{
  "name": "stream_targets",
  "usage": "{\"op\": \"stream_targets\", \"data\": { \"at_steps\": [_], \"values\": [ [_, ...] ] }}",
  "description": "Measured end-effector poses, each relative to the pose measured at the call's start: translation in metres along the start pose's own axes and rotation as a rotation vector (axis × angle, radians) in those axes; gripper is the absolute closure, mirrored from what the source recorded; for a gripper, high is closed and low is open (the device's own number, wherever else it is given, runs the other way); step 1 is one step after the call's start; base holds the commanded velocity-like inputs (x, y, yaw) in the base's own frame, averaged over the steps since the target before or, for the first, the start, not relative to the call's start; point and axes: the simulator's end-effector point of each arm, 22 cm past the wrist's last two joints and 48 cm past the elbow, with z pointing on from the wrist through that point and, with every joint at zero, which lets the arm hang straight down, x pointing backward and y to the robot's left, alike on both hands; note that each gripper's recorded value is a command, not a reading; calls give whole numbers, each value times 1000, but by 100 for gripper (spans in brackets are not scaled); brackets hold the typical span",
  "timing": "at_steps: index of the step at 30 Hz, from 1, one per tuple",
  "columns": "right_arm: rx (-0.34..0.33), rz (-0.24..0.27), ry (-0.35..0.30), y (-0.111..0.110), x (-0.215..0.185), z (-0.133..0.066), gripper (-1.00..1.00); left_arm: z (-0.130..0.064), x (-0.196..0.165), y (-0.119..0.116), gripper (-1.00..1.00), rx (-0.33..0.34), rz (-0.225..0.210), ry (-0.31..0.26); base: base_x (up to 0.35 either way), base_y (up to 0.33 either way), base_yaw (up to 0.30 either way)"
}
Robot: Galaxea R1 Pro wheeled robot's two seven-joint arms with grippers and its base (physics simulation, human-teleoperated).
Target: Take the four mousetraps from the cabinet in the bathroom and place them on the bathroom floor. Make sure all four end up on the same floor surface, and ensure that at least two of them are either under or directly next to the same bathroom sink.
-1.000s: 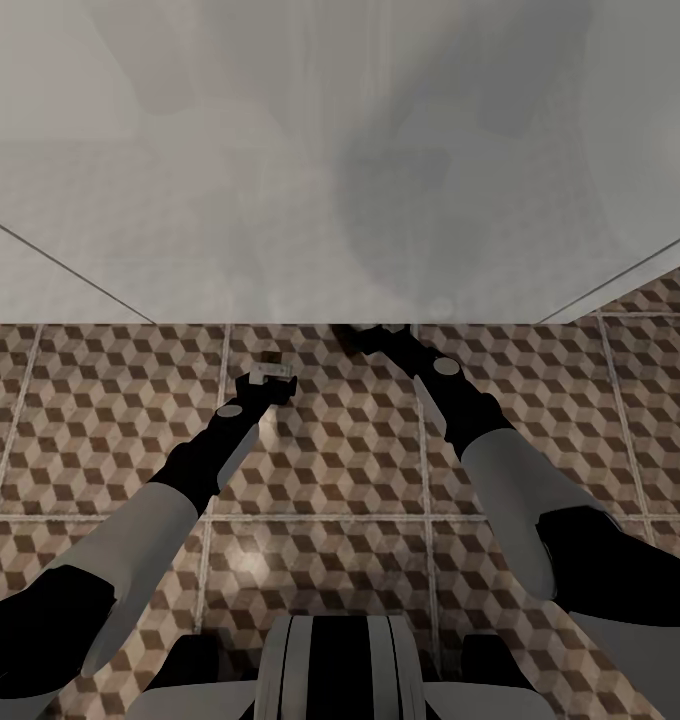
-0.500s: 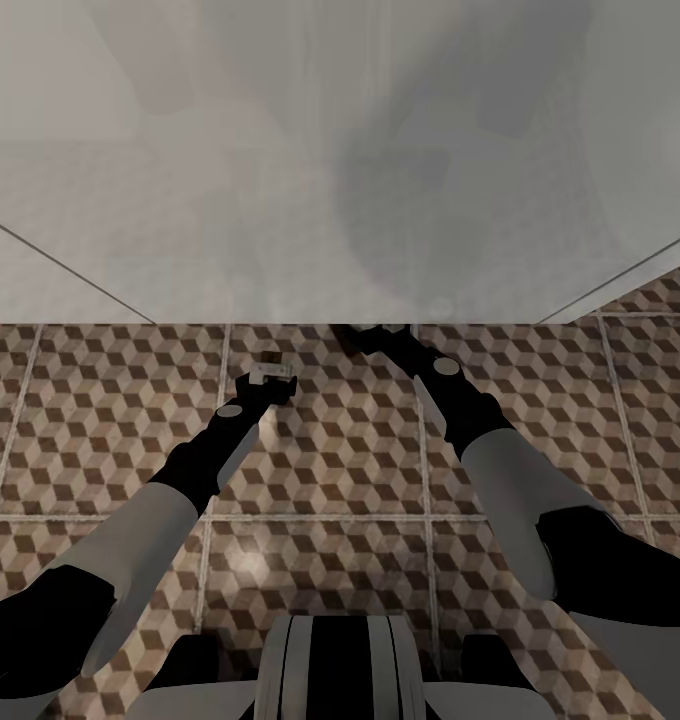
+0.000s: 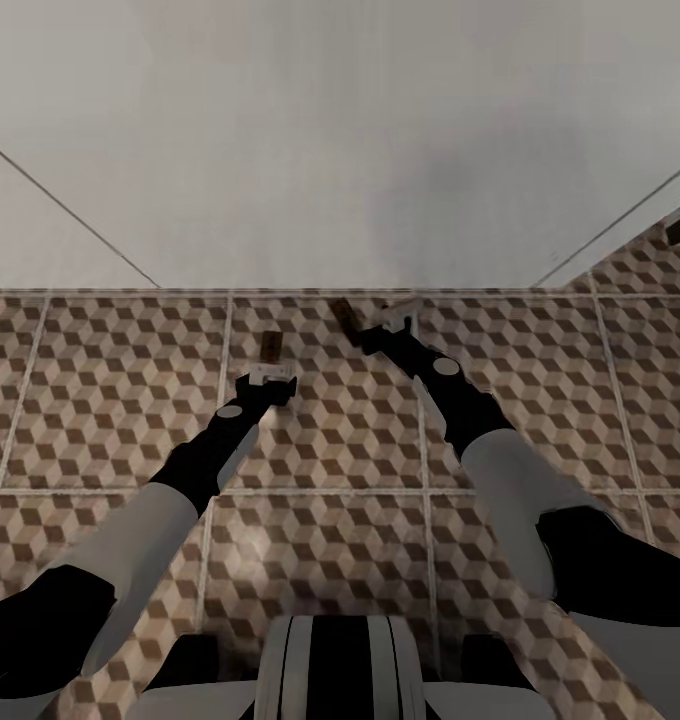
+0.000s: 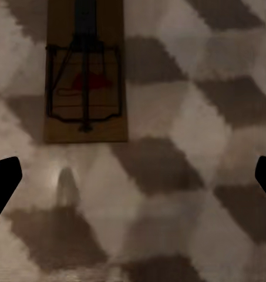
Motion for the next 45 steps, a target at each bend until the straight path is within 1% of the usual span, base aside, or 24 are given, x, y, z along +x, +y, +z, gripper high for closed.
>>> {"op": "stream_targets", "data": {
  "at_steps": [45],
  "values": [
    [3,-1,7,-1,3,0,-100,0,1,0,-100,0,0,1,-333,0,0]
  ]
}}
